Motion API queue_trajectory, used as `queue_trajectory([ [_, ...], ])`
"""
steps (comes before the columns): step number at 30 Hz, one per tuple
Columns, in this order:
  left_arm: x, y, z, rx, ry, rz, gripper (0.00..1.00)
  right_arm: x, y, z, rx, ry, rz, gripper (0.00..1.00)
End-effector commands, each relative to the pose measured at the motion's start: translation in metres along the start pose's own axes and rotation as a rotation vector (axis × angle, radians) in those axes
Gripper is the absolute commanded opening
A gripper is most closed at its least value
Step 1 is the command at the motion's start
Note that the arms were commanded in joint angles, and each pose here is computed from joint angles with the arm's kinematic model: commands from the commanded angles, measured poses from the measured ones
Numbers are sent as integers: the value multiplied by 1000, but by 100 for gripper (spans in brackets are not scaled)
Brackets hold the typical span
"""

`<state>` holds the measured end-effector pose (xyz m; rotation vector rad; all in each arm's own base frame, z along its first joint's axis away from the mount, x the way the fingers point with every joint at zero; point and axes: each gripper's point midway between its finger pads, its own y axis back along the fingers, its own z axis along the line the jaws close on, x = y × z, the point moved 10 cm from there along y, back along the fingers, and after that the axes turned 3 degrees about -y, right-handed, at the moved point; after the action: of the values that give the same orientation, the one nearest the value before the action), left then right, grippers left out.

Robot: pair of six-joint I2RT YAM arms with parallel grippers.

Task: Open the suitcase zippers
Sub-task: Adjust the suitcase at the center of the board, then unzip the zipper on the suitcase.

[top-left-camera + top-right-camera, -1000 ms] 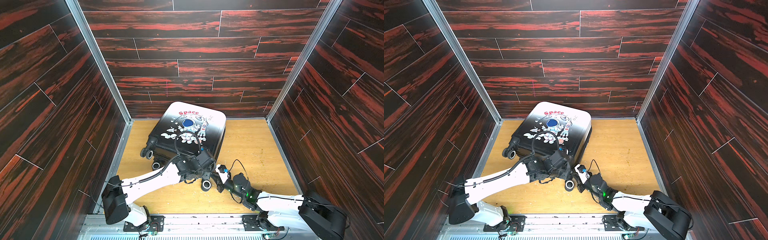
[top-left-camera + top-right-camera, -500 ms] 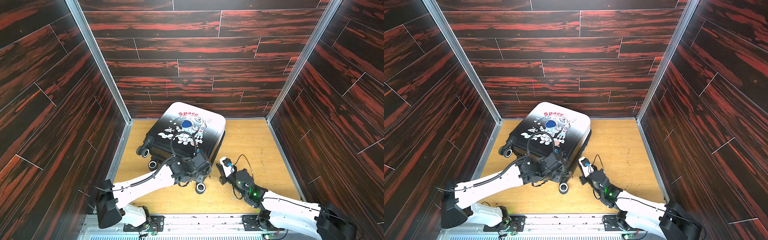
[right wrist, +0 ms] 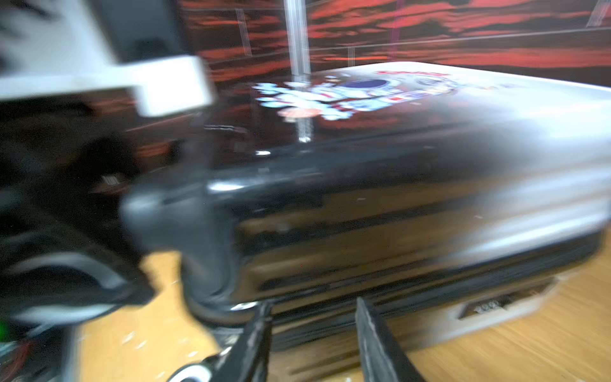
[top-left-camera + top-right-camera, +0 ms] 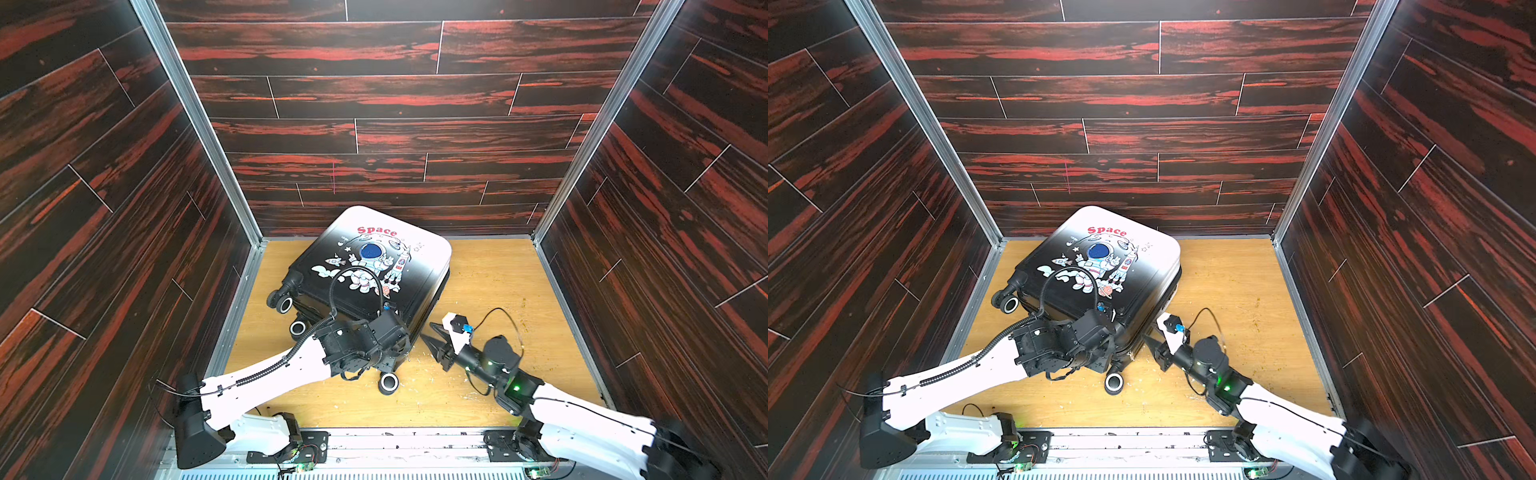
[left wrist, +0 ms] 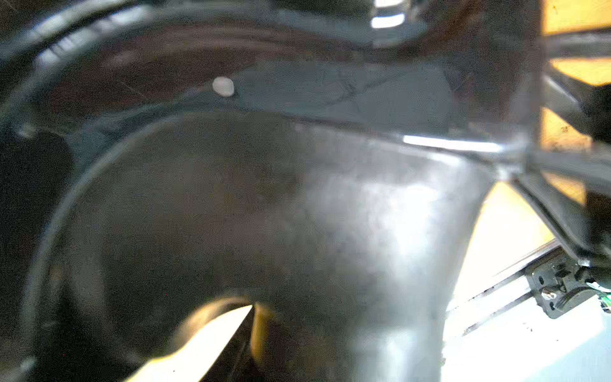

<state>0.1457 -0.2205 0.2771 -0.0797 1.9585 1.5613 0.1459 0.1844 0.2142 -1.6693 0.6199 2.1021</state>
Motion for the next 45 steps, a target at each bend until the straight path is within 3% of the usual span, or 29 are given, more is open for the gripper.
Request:
queue_trajectory([
  [1,-19,44,10,9,104,-180,0,17,4,12,-210,-195,166,46],
  [7,-27,64,10,31,112,-227,0,22,0,-4,-354,-452,261,58],
  [11,-28,71,12,32,114,-242,0,29,-13,-5,-518,-523,307,71],
  [21,-30,78,13,51,126,-264,0,37,-50,-5,-659,-604,279,72],
  [27,-31,78,11,65,132,-269,0,40,-62,0,-604,-572,244,70],
  [40,-30,80,11,92,152,-283,0,51,-72,-9,-454,-623,166,46],
  [45,-29,79,12,91,159,-283,0,50,-80,1,-505,-610,192,26],
])
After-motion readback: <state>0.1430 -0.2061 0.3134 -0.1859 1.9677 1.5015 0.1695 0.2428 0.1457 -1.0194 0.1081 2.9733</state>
